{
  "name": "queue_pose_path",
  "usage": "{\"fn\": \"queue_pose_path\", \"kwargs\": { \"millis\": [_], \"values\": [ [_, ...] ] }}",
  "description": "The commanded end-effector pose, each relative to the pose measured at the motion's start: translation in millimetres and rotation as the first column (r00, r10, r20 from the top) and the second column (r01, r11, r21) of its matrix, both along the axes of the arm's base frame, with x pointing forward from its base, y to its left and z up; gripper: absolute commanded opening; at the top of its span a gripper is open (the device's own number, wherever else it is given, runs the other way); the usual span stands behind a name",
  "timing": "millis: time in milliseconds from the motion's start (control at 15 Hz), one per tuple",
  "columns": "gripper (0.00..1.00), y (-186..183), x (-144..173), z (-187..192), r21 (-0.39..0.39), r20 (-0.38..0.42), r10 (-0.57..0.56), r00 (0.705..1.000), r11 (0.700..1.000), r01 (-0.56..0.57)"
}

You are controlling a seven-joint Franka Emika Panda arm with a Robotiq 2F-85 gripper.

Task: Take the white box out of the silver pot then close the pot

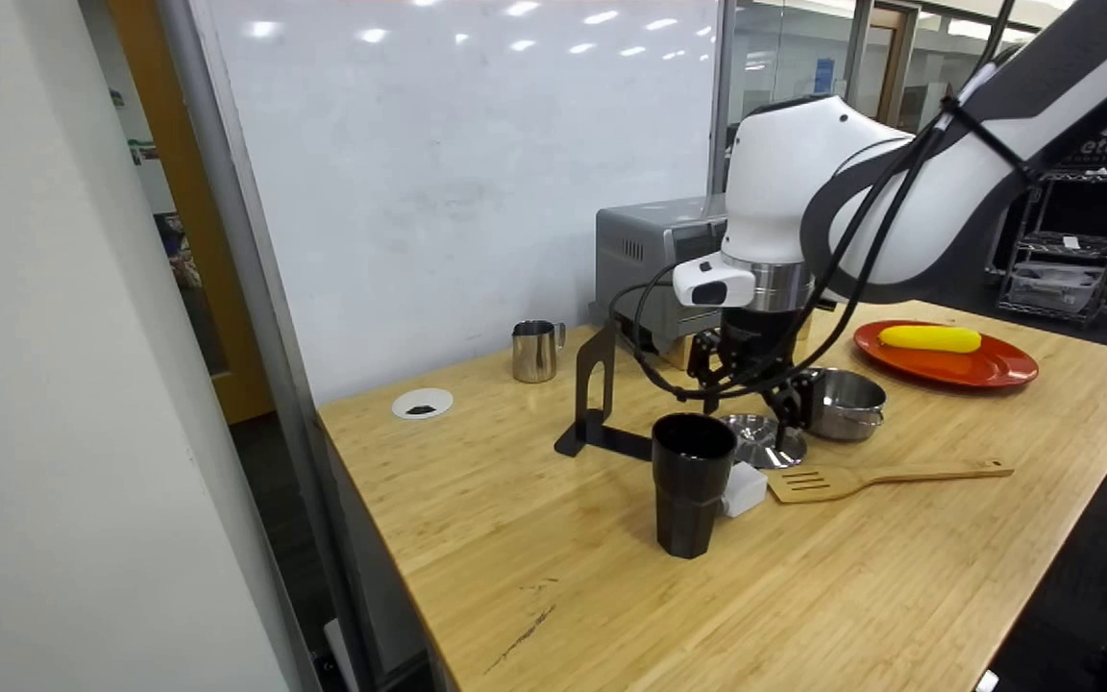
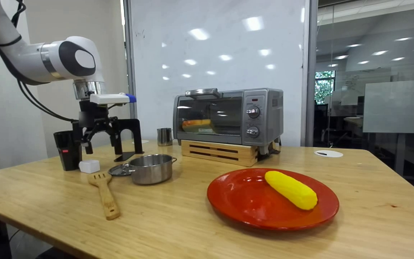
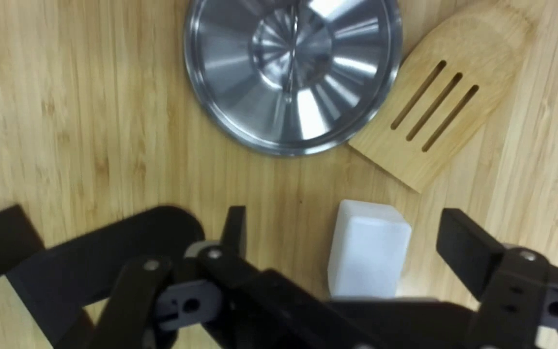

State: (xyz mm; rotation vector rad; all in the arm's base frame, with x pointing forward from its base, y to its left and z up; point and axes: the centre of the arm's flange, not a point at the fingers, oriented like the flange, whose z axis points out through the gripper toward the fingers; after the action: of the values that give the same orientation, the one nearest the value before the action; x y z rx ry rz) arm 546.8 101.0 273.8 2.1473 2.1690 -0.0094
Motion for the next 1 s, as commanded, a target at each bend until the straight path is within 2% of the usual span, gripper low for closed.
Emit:
{"fn": "queue_pose_path", "kwargs": {
  "millis": [0,400,667,933],
  "values": [
    [1.00,-35.3,19.8,6.9,0.027,0.037,-0.122,0.992,0.992,0.121],
    [1.00,-82.3,48.1,1.5,0.028,0.059,-0.288,0.956,0.957,0.287],
    [1.00,-83.2,58.9,-14.0,0.014,0.024,-0.317,0.948,0.948,0.317],
    [1.00,-79.5,56.2,-30.3,-0.012,-0.012,-0.311,0.950,0.950,0.311]
  ]
}}
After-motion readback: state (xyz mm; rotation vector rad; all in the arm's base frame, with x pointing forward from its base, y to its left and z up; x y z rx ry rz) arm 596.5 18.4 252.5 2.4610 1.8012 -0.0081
